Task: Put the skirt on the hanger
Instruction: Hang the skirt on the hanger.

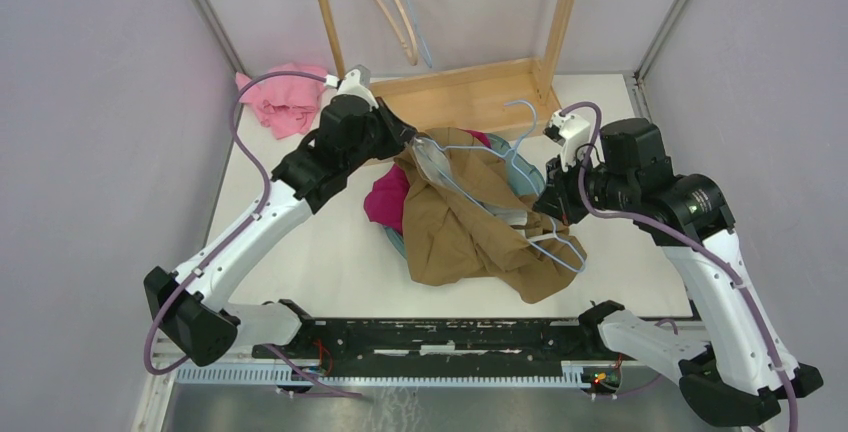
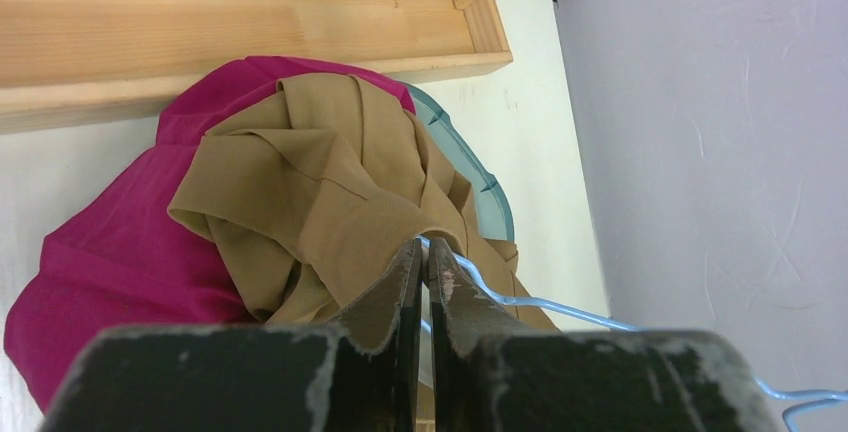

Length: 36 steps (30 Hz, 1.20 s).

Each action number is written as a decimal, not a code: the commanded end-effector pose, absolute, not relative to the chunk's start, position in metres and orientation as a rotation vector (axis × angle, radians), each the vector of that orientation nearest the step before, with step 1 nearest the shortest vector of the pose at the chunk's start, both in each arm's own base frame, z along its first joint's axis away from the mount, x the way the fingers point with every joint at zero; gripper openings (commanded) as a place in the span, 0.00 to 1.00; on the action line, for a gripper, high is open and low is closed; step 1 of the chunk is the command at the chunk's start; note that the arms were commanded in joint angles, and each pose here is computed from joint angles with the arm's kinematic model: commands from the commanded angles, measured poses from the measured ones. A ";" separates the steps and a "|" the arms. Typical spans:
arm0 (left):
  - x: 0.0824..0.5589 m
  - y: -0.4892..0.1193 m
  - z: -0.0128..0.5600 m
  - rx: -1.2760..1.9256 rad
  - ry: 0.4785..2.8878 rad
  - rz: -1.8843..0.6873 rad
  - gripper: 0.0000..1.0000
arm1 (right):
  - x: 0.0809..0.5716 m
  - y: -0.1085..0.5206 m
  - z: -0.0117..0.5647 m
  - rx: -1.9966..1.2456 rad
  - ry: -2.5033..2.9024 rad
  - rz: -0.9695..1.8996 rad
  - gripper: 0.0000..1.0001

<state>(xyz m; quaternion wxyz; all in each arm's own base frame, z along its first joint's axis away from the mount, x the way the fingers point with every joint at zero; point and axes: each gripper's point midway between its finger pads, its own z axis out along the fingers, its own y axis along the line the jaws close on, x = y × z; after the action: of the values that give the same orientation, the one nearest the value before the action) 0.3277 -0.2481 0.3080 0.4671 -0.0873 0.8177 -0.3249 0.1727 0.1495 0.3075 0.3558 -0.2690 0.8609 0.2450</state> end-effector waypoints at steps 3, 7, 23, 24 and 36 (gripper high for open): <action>0.327 -0.247 0.333 -0.188 1.945 -0.841 0.13 | 0.170 0.152 0.325 -0.711 2.140 0.654 0.01; 0.328 -0.246 0.330 -0.187 1.951 -0.836 0.13 | 0.169 0.152 0.329 -0.709 2.117 0.657 0.01; 0.342 -0.232 0.327 -0.217 1.947 -0.807 0.13 | 0.156 0.159 0.332 -0.755 2.086 0.740 0.01; 0.343 -0.232 0.327 -0.217 1.945 -0.808 0.13 | 0.155 0.160 0.332 -0.761 2.083 0.745 0.01; 0.343 -0.236 0.330 -0.205 1.941 -0.837 0.12 | 0.155 0.158 0.328 -0.751 2.104 0.729 0.01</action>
<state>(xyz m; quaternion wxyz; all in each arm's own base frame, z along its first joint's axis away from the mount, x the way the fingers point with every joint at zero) 0.3394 -0.2315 0.3075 0.4651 -0.1017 0.8172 -0.3248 0.1534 0.1563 0.3215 0.3675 -0.2878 0.8369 0.2860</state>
